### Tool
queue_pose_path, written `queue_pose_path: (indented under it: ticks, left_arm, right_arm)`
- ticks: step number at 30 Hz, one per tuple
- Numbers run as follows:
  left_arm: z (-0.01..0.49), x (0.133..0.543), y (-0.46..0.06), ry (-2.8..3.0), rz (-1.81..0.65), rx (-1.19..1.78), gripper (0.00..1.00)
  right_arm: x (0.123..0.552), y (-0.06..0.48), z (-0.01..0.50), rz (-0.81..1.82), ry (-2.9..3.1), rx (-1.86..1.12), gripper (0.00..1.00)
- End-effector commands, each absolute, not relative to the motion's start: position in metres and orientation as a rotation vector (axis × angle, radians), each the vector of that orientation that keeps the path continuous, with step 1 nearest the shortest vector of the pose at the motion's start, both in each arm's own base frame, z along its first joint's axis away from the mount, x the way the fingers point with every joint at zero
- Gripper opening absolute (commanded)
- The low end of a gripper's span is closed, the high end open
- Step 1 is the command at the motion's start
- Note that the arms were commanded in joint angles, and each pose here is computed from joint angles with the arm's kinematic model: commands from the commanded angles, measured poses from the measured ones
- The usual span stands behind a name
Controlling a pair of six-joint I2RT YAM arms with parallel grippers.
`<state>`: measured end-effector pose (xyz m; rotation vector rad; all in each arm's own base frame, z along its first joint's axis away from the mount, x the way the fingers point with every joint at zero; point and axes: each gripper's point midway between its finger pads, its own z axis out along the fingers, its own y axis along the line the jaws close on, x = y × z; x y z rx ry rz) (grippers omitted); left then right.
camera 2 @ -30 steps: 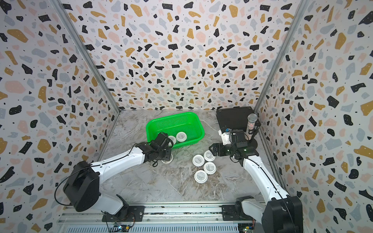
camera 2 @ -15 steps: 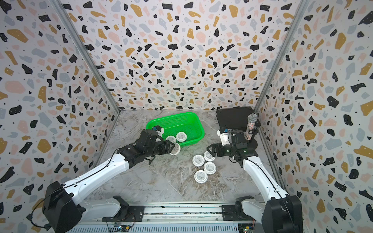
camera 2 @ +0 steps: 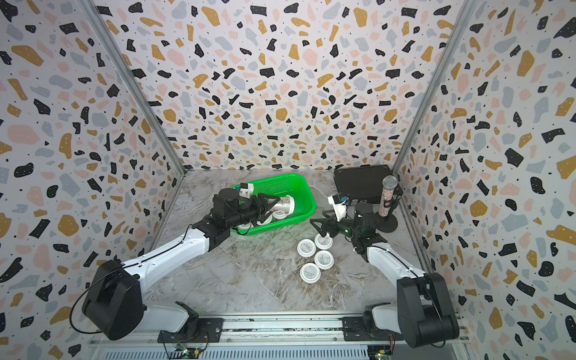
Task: Put the yogurt in the basket
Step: Pick up the yogurt from the center of the board.
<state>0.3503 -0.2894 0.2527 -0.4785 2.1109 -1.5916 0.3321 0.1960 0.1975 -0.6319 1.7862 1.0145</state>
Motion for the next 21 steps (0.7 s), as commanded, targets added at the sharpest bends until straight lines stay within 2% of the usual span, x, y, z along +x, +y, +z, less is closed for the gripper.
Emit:
queue_pose_path:
  ticks: [1,8,15,21]
  left_arm:
    - [0.286,0.351,-0.305,1.96,-1.902,-0.512,0.56]
    - [0.291,0.342,-0.304,1.977,-1.912,-0.496,0.57]
    - [0.295,0.341,-0.304,1.961,-1.932,-0.481,0.57]
    - [0.309,0.342,-0.309,1.924,-1.998,-0.453,0.57]
  right_arm:
    - [0.327,0.216,0.259,1.129,1.436,-0.816,0.88]
    - [0.335,0.229,0.291,1.346,1.29,-0.853,0.86]
    - [0.337,0.233,0.279,1.293,1.414,-0.869,0.87]
    - [0.319,0.245,0.279,1.277,1.438,-0.97,0.88]
